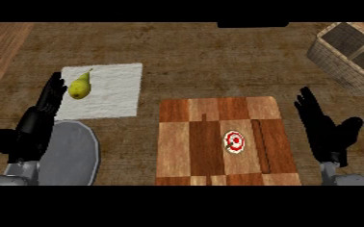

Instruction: Pick the cupcake from the cutting board and place it in the basket

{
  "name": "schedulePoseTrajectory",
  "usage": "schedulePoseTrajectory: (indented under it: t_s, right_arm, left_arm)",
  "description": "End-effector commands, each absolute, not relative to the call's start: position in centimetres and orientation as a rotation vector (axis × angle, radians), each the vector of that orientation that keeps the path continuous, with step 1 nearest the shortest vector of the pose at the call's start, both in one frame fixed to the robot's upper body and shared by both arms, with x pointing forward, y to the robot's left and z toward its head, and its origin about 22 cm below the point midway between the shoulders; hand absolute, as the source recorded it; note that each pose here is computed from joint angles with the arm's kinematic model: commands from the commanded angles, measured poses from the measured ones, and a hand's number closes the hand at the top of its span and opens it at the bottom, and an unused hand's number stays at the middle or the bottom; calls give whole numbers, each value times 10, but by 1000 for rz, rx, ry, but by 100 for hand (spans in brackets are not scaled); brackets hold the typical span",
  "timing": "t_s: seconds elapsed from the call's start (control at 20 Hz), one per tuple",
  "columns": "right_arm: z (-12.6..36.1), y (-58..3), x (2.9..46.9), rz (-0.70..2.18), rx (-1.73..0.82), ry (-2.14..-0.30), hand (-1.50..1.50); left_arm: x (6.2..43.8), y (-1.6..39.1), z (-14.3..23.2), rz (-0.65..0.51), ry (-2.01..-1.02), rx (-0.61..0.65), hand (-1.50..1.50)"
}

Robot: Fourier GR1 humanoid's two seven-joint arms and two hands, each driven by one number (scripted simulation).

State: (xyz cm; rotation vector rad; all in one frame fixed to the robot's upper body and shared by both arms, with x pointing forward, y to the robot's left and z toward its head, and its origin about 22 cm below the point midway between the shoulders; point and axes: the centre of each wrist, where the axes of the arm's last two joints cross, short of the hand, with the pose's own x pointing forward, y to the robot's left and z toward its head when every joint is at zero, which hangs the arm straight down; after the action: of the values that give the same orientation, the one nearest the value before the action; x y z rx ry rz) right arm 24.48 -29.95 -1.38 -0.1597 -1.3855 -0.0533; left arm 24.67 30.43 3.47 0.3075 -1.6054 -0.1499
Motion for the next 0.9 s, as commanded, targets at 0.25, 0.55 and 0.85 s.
schedulePoseTrajectory:
  t_s: [0.25, 0.55, 0.85]
  right_arm:
    - [83, -311, 309, 433, -144, -1721, 150]
    - [57, -183, 287, 329, -122, -2025, -150]
    - [105, -204, 299, 313, -585, -1879, -150]
  left_arm:
    - [281, 303, 64, -48, -1594, 347, 0]
    - [271, 297, 44, -35, -1527, 274, 0]
    - [284, 297, 53, -14, -1491, 306, 0]
